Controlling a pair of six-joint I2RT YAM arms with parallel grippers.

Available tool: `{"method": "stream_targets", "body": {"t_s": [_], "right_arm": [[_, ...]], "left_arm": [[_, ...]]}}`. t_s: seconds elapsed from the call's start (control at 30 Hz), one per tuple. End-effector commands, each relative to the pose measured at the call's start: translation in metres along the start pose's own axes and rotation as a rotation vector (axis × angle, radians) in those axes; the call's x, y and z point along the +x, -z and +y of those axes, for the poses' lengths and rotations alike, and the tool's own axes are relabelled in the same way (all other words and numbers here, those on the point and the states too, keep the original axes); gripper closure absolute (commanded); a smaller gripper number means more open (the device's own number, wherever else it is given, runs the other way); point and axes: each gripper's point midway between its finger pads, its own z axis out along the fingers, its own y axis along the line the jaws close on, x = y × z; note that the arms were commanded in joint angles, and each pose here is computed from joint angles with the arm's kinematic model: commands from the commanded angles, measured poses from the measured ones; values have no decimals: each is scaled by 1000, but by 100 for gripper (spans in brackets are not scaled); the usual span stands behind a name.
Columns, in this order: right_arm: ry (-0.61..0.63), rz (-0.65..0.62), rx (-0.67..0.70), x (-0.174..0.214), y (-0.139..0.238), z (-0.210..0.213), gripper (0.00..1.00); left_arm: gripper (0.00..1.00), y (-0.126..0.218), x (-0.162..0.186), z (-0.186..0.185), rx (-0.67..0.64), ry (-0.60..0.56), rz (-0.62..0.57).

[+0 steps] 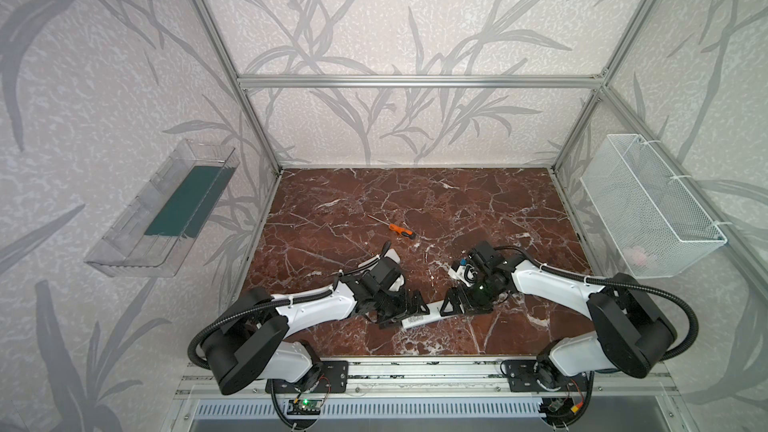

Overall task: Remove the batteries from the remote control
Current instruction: 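Grasp the labeled remote's end with the left gripper while the right gripper hovers over it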

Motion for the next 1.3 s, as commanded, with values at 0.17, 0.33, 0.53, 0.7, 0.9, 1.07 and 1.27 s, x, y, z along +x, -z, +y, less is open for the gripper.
{"method": "stream_targets", "body": {"t_s": [0.17,0.33,0.53,0.7,0.9,1.07,1.27], "right_arm": [[-14,24,4,13,-6,-6,0],[-13,13,23,15,-4,-9,0],[-18,1,25,14,-5,-10,0],[-19,-3,22,13,-6,-8,0],[-17,-6,23,13,-6,-9,0],[-16,-12,21,13,-7,-9,0],[-10,-26,17,11,-5,-7,0]], "left_arm": [[1,-5,-20,-11,-33,-62,6],[1,3,-33,-4,-68,-79,-14],[13,5,-39,-7,-3,-65,-30],[29,6,-42,-15,47,-72,-54],[41,14,-47,-29,101,-96,-92],[50,24,-50,-37,127,-115,-132],[70,27,-52,-36,134,-114,-143]]}}
